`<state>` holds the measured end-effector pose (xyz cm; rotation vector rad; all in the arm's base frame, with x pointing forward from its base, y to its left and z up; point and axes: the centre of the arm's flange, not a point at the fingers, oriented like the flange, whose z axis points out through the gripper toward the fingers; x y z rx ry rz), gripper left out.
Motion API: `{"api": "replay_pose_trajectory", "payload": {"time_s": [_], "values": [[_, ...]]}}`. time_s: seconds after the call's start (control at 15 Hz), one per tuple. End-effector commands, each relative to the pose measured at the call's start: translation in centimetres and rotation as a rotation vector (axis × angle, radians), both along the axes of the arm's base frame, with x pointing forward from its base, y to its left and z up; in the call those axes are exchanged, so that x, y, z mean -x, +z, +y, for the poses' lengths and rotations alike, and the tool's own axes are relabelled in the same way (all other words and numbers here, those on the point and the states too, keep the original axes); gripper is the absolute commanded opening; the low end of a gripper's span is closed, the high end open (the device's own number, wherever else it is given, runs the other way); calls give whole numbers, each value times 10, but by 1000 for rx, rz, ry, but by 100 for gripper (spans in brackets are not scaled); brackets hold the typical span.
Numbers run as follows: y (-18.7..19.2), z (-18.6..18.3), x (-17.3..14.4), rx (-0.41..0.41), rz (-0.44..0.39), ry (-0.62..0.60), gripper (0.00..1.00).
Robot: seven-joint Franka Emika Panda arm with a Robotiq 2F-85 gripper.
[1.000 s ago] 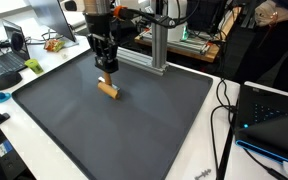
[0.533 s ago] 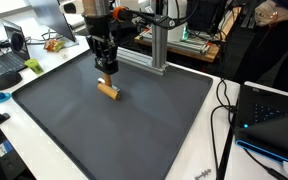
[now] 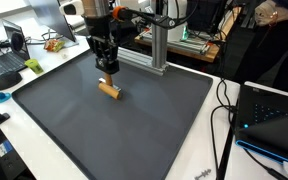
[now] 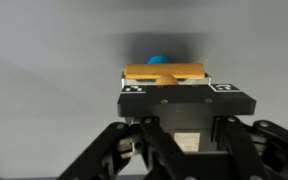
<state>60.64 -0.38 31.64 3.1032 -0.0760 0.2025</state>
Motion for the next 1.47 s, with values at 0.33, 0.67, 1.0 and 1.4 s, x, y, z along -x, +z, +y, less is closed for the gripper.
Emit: {"api": "replay_pose_trajectory", "payload": {"time_s": [0.33,0.67,1.0,1.4], "values": [[-18,3,-1,-15,76,23,22],[-23,3,-1,-13,79,25,22],[-25,3,-1,-16,90,29,22],[-27,4,0,-22,107,33,22]]}}
